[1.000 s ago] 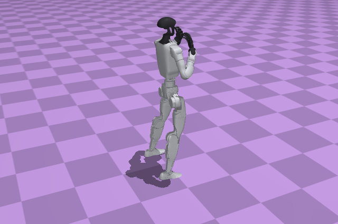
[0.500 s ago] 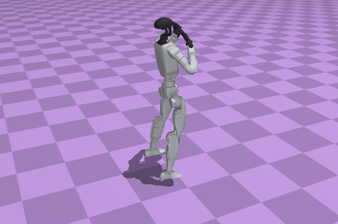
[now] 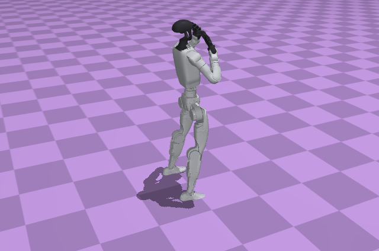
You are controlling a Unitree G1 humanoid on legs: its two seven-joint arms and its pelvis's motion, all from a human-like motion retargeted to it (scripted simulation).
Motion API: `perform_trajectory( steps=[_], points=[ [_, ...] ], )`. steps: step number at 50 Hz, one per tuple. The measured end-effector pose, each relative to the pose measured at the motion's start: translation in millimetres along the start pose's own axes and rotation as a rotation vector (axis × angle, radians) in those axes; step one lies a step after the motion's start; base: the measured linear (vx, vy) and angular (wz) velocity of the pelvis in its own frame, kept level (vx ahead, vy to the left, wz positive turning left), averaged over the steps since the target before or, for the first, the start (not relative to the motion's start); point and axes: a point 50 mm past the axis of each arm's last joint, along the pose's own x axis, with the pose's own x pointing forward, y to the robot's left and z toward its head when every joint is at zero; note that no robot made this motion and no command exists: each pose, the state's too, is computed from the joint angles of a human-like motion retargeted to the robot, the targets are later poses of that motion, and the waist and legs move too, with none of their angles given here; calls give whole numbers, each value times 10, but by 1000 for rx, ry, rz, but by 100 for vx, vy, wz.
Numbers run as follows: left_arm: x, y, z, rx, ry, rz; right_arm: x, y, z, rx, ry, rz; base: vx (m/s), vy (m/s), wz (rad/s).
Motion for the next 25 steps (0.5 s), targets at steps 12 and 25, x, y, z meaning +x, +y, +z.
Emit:
perform_trajectory(
  steps=[12, 25],
  points=[
    [-132, -136, -166, -174, 52, -73, -9, 42, -16, -100, 101, 91, 0, 0, 0],
    [-89, -19, -123, -153, 18, 2, 14, -48, 47, -22, -35, 10, 0, 0, 0]
  ],
)
